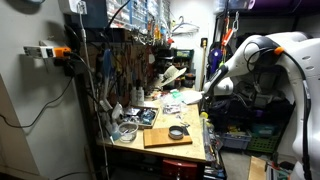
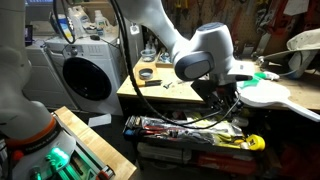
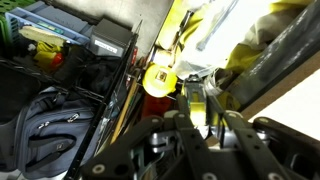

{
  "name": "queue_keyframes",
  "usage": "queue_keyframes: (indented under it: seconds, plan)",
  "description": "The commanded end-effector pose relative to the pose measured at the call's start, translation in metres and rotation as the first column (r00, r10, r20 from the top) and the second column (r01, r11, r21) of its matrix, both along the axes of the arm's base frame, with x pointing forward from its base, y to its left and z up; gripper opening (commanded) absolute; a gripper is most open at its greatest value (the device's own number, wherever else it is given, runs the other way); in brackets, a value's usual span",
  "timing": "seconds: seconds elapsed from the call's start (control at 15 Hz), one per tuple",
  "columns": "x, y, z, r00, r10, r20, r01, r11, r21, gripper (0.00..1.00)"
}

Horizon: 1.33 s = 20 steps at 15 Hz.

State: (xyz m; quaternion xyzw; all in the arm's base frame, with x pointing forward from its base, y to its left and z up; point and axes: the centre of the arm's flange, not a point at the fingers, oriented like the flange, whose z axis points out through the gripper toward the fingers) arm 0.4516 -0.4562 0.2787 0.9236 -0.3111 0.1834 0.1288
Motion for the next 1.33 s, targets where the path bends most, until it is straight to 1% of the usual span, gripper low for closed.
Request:
queue_keyframes:
  seconds: [0.0,0.13,0.33,0.53,0.67,0.8,1.0,1.2,1.27]
  plan:
    - [-0.056,0.062,0.024,0.998,0.027,0.055,-0.025,0.999,-0.035,0.06]
    - [-0.065,0.078,0.029,0.994,0.044,0.1,-0.038,0.998,-0.057,0.06]
    - [-0.076,0.102,0.034,0.984,0.105,0.144,-0.091,0.991,-0.099,0.06]
    - [-0.075,0.128,0.042,0.955,0.229,0.187,-0.205,0.969,-0.138,0.06]
    - [-0.063,0.147,0.051,0.931,0.311,0.193,-0.288,0.948,-0.14,0.06]
    - [-0.047,0.167,0.059,0.905,0.386,0.179,-0.369,0.922,-0.119,0.06]
    - [-0.022,0.199,0.061,0.854,0.494,0.164,-0.488,0.869,-0.077,0.06]
    - [-0.001,0.221,0.056,0.814,0.566,0.128,-0.574,0.818,0.034,0.06]
    - [0.032,0.267,0.054,0.844,0.52,0.128,-0.522,0.853,-0.024,0.24]
